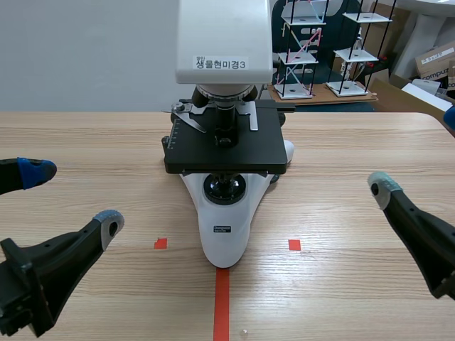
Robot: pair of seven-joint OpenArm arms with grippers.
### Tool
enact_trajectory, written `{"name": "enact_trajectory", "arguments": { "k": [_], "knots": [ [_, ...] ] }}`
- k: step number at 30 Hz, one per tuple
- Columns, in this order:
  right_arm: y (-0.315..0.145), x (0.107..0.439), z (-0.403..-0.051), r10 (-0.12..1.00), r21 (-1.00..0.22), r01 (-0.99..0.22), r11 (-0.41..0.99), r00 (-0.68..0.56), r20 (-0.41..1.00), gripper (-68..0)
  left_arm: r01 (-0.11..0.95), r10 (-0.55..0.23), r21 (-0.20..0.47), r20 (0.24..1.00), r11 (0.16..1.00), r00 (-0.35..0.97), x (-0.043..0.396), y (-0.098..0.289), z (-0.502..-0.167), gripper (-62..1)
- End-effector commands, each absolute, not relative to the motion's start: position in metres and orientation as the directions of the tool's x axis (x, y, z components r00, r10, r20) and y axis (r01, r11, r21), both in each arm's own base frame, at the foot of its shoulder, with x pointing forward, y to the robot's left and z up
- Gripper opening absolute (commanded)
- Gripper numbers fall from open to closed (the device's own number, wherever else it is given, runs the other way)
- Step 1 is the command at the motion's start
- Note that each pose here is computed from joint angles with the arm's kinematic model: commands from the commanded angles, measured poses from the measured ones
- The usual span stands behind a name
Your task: Return to the home posture
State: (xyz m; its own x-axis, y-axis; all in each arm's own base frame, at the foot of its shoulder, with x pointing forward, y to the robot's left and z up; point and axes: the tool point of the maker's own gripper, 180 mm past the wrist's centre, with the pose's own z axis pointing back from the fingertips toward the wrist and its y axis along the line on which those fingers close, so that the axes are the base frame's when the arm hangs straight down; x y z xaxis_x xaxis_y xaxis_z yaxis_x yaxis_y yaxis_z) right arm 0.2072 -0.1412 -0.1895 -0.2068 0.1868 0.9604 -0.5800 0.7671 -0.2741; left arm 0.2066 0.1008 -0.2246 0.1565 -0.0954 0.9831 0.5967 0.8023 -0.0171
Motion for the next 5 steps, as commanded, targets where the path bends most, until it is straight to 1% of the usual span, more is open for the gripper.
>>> {"name": "enact_trajectory", "arguments": {
  "k": [1,5],
  "knots": [
    [-0.1406,0.2086,-0.1823,0.169,-0.274,-0.575,0.771,-0.230,0.958,-4.2,0.602,-0.073,-0.019,0.989,0.798,0.127,0.2076,0.0963,-0.2141,1.4],
    [-0.1406,0.2086,-0.1823,0.169,-0.274,-0.575,0.771,-0.230,0.958,-4.2,0.602,-0.073,-0.019,0.989,0.798,0.127,0.2076,0.0963,-0.2141,1.4]
  ]
}}
